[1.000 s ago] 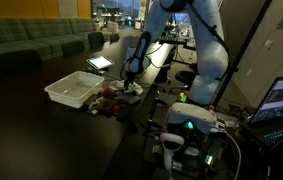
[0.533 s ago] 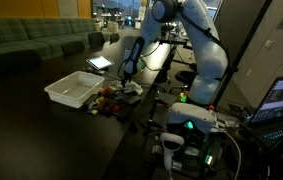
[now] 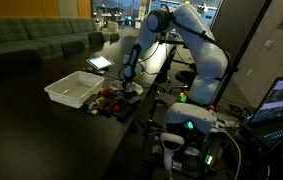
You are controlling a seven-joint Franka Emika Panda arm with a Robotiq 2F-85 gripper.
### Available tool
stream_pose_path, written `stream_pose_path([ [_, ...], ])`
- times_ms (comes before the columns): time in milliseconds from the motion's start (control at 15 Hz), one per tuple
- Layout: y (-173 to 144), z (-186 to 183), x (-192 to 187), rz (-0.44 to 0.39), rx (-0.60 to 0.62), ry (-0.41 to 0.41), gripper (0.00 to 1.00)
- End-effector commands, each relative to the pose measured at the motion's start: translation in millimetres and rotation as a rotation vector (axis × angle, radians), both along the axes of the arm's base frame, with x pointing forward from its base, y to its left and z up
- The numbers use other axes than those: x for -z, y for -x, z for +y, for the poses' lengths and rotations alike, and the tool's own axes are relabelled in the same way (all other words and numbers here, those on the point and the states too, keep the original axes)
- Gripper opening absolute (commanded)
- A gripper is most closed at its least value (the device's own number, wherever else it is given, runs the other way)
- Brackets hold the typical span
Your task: Pick up the towel, sweep the objects on the table to the left and put the towel in the container.
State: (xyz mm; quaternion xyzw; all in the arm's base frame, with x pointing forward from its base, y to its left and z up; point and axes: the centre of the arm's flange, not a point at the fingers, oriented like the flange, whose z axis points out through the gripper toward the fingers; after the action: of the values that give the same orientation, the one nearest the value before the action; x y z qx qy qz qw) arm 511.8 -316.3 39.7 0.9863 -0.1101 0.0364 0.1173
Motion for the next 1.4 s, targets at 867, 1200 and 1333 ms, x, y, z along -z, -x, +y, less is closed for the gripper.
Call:
stream_pose_path([
  [867,19,4,-19,0.164,0.052,-0.043,0.06],
  [1200,58,7,-46,0.197,0.092,0.005,0.07],
  [1333,76,6,-55,0.218,0.108,0.03,0.07],
])
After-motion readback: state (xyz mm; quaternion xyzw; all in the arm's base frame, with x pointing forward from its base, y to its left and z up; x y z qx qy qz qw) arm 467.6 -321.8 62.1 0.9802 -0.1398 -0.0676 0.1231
